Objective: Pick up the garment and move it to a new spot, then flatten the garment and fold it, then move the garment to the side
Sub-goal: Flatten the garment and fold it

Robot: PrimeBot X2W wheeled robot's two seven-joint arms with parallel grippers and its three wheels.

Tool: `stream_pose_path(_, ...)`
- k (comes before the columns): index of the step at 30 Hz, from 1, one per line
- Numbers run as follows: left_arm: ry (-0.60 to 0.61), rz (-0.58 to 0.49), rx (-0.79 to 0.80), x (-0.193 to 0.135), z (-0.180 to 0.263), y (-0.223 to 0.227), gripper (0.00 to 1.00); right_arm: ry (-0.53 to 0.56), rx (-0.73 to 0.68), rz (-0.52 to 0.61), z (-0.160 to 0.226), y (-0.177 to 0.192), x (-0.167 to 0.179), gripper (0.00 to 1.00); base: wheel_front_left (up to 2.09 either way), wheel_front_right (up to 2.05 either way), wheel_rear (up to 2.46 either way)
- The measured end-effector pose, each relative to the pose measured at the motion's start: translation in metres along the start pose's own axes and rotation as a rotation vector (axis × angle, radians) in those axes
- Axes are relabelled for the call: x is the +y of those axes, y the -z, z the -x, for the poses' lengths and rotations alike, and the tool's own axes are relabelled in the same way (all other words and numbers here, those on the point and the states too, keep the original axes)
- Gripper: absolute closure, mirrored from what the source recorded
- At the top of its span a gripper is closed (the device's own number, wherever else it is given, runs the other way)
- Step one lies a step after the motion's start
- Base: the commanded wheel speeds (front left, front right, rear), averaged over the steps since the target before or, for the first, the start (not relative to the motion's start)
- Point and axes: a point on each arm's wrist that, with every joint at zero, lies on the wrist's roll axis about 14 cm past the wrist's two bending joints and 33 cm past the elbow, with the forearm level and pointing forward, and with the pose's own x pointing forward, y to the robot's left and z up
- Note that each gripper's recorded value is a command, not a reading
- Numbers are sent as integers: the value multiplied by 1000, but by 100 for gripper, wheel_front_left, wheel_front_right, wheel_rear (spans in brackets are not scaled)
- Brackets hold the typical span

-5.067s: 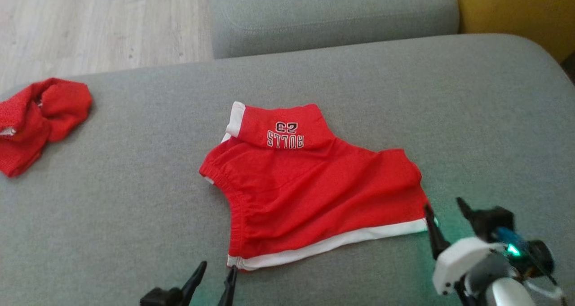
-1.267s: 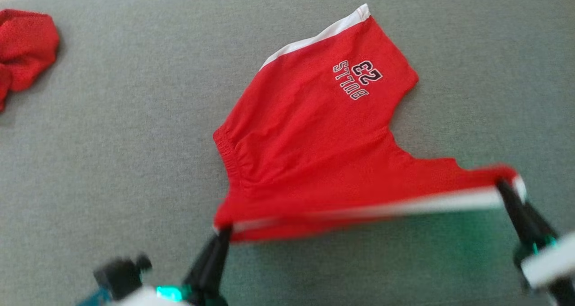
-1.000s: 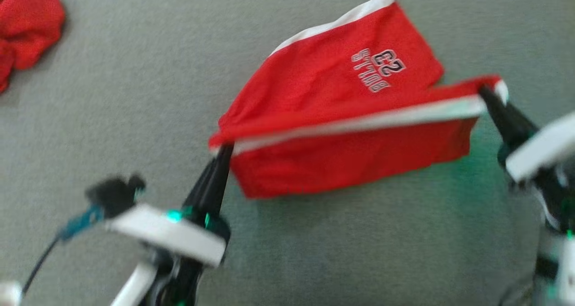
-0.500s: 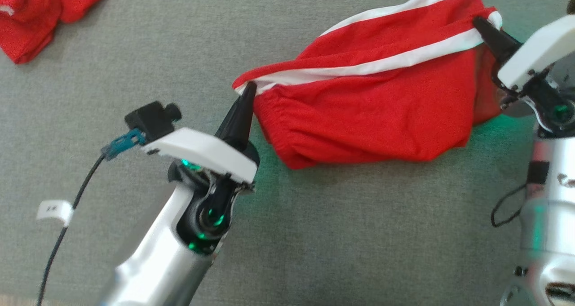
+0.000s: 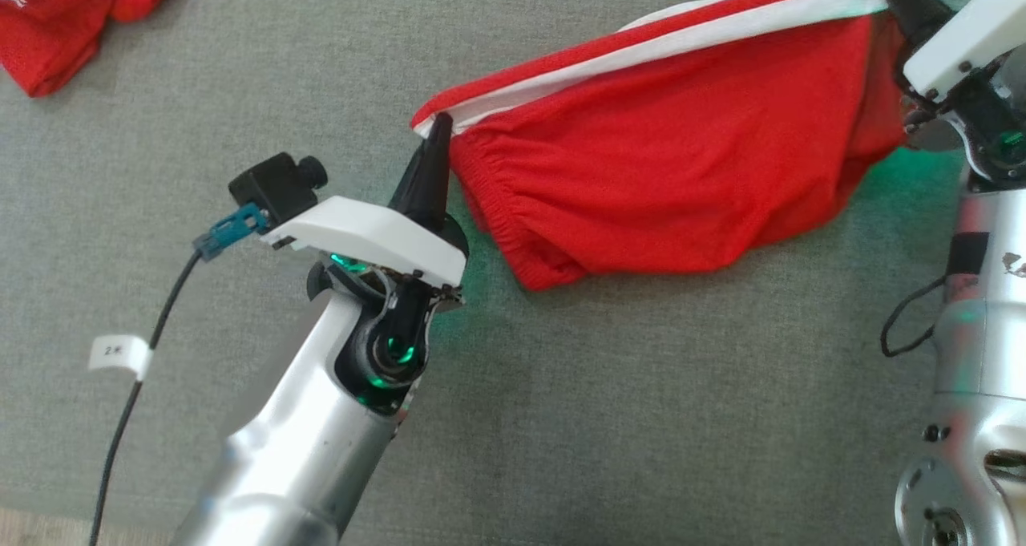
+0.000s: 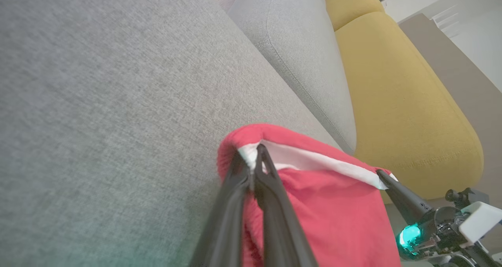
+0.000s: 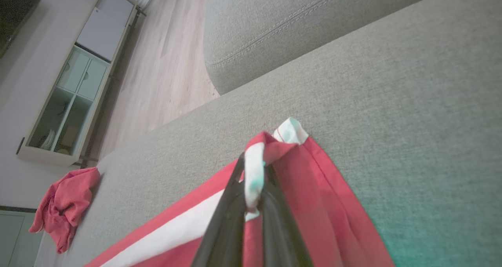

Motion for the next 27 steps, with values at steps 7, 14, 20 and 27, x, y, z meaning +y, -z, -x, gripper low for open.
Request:
stream_pose_path(7,-30,-19,-49,9,-2,-6,0,-2,-59,26,-4,-7,0,0,0,0,0)
stream_pose_path(14,-37,-292,-134,14,3,-18,0,94,-79,413,13,-24,-17,0,0,0,0)
stream_pose_path(20,-14,-602,-312,-1,21,-36,0,192,83,443,18,24,-64,0,0,0,0)
stream_pose_path(27,-34,-697,-398,-8,40,-40,0,168,110,407,1,31,-56,0,0,0,0)
